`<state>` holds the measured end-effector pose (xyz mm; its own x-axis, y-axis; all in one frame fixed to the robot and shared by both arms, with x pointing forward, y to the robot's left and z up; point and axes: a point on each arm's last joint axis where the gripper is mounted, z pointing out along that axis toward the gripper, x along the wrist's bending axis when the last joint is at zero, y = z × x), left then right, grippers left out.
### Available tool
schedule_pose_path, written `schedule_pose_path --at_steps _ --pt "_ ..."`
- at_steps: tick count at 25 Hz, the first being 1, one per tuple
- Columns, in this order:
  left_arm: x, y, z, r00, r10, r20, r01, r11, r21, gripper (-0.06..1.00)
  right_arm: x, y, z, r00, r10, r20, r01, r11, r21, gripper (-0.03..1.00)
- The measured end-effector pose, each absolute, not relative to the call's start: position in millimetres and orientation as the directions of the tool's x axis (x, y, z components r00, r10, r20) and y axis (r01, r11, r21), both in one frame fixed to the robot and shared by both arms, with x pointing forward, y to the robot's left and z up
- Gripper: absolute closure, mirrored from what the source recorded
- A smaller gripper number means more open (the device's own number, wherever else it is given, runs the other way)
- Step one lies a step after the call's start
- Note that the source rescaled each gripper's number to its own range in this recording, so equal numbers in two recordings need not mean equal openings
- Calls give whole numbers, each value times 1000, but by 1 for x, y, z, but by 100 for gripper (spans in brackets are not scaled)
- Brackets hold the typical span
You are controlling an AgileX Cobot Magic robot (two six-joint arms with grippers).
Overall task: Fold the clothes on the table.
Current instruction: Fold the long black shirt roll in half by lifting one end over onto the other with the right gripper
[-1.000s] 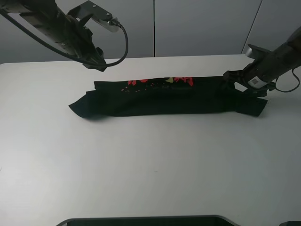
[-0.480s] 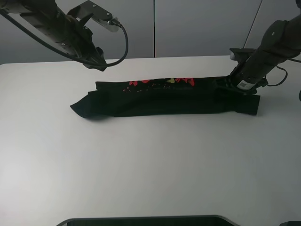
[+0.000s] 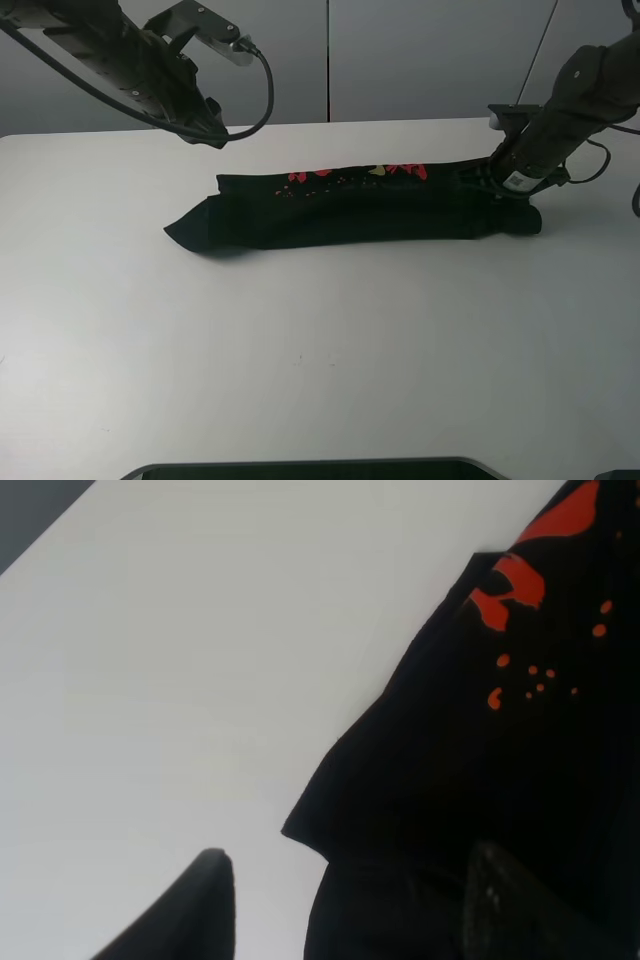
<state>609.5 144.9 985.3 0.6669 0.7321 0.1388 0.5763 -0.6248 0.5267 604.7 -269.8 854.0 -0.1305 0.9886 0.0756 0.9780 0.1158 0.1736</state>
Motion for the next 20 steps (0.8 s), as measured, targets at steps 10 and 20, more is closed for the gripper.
schedule_pose_path --at_steps 10,20 --pt "610 146 985 673 723 154 568 -639 519 17 582 -352 905 7 980 -200 992 18 124 90" --pt "610 146 985 672 723 159 564 -640 522 17 572 -315 992 -62 998 -20 923 65 379 90"
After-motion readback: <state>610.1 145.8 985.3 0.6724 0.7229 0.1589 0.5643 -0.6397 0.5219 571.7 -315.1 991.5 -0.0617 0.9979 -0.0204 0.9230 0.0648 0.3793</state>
